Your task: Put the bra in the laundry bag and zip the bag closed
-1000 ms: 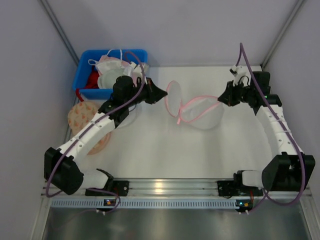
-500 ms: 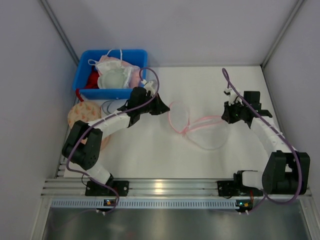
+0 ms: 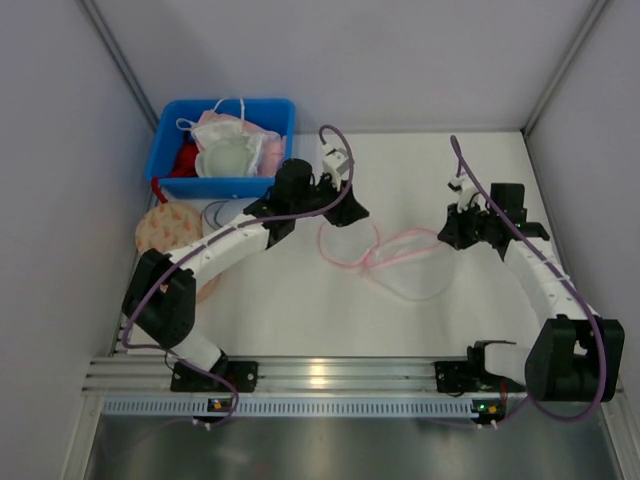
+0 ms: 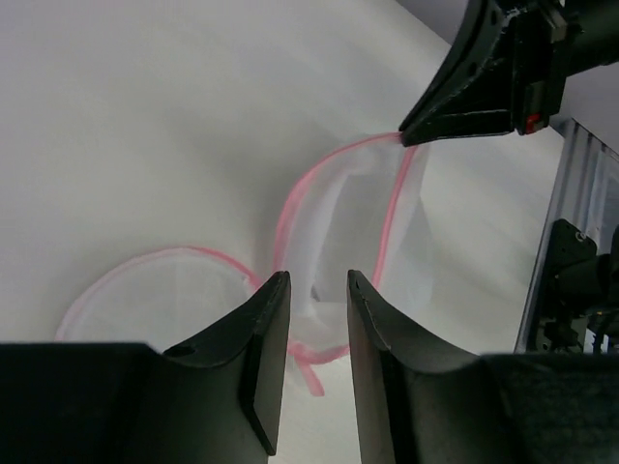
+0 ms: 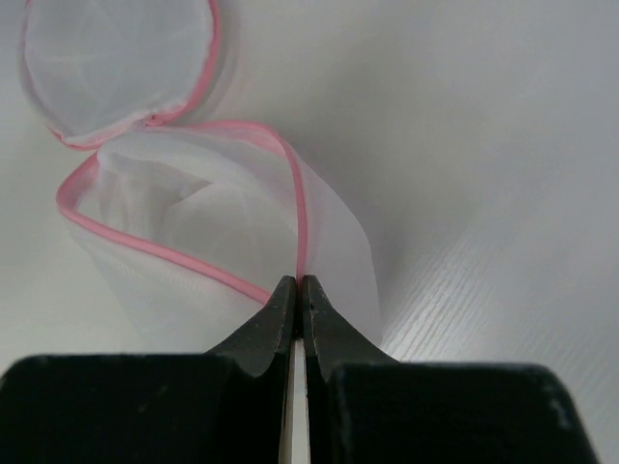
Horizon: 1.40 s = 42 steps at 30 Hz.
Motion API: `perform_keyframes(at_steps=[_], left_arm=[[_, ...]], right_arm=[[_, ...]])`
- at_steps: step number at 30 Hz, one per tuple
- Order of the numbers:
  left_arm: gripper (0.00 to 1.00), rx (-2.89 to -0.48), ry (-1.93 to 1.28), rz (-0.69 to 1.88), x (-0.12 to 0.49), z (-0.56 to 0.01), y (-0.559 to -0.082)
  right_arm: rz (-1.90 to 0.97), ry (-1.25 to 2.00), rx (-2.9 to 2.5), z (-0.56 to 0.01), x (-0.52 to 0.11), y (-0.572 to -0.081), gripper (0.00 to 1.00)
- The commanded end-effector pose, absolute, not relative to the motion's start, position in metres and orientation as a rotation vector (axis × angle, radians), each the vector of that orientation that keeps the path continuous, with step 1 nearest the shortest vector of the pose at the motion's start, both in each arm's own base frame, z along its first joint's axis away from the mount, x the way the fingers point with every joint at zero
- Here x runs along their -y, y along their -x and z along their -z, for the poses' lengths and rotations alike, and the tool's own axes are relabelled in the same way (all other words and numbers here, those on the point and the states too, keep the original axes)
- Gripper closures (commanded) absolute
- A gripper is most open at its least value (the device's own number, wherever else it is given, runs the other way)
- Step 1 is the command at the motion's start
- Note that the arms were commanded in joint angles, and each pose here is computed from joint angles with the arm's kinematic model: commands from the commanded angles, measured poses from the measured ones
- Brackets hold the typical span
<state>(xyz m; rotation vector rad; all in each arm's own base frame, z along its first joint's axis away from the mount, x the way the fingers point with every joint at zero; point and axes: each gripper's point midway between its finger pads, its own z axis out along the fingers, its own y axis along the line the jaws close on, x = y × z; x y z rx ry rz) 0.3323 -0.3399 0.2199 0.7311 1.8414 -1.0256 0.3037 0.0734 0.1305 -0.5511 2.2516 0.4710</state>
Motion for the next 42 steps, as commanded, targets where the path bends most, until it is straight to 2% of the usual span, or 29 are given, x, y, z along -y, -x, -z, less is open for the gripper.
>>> perform_keyframes(at_steps=[1,4,7,13,17,28,36,37,40,41,42], left_arm=[[0.64,-1.84,-0.865,1.099,0.372,-0.2,-0.323],[0.58,-1.809,-0.977,1.238,0.394,-0.202,-0.32],[0.55,-1.819,-1.037,1.335,0.41,-0.18,-0.335],[0.52,-1.705,-1.108,1.479,0.419,-0.18,-0.362],[0.47,-1.683,-1.178,1.599,0.421,-0.171,-0.347],[0.39,-1.673,-1.221,1.526,0.427,-0.143,-0.346],[0.38,-1.643,-1.266,1.518,0.433,-0.13,-0.344],[0.38,-1.646,-1.269,1.51,0.435,-0.126,-0.344],[0.47,-1.648,-1.251,1.483,0.44,-0.123,-0.351],[0.54,-1.658,-1.231,1.467,0.441,-0.122,-0.356],[0.65,-1.667,-1.21,1.473,0.442,-0.125,-0.358]], right_arm=[[-0.519,0.623,-2.133,-0.162,-0.086,-0.308,1.0],[-0.538,0.712,-2.052,-0.175,-0.093,-0.304,1.0],[-0.508,0.816,-1.953,-0.189,-0.096,-0.302,1.0],[-0.49,0.946,-1.854,-0.2,-0.101,-0.294,1.0],[-0.473,0.969,-1.849,-0.202,-0.1,-0.297,1.0],[-0.517,1.033,-1.804,-0.211,-0.107,-0.307,1.0],[-0.546,1.045,-1.772,-0.217,-0.112,-0.316,1.0],[-0.55,1.047,-1.769,-0.217,-0.112,-0.317,1.0],[-0.558,1.049,-1.767,-0.217,-0.113,-0.32,1.0],[-0.555,1.048,-1.77,-0.216,-0.113,-0.32,1.0],[-0.551,1.05,-1.77,-0.216,-0.112,-0.321,1.0]])
